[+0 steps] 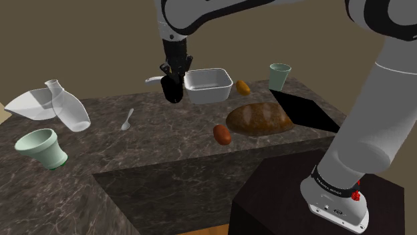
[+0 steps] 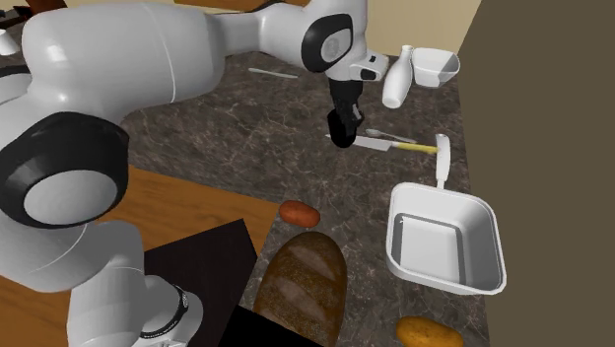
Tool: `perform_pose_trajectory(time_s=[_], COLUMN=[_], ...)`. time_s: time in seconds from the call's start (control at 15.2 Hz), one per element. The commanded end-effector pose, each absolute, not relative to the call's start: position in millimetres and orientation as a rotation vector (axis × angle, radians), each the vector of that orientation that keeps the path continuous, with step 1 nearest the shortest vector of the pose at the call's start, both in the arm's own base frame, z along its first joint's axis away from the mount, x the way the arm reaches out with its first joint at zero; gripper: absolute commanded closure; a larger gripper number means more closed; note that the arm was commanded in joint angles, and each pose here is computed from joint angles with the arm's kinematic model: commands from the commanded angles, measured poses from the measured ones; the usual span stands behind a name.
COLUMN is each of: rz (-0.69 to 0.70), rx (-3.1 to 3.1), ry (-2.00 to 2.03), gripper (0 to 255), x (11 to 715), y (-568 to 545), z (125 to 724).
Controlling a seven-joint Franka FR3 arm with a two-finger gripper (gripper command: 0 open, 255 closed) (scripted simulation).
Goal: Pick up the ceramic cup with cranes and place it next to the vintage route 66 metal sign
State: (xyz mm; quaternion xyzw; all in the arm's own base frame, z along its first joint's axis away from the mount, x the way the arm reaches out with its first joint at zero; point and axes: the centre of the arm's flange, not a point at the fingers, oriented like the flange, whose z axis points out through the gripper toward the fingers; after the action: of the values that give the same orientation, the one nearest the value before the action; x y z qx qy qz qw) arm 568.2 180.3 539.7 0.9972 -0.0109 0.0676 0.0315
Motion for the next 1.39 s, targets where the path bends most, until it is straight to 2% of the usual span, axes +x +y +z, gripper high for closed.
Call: perform_pose_trajectory(time_s=[0.0,1.32], rz=[0.209,0.209], rx=[3.072,3.072], ry=[-0.032,-0.032], gripper=[255,255], x=[557.7,457.5], y=[155.9,-88.4], z=[539.3,540.0])
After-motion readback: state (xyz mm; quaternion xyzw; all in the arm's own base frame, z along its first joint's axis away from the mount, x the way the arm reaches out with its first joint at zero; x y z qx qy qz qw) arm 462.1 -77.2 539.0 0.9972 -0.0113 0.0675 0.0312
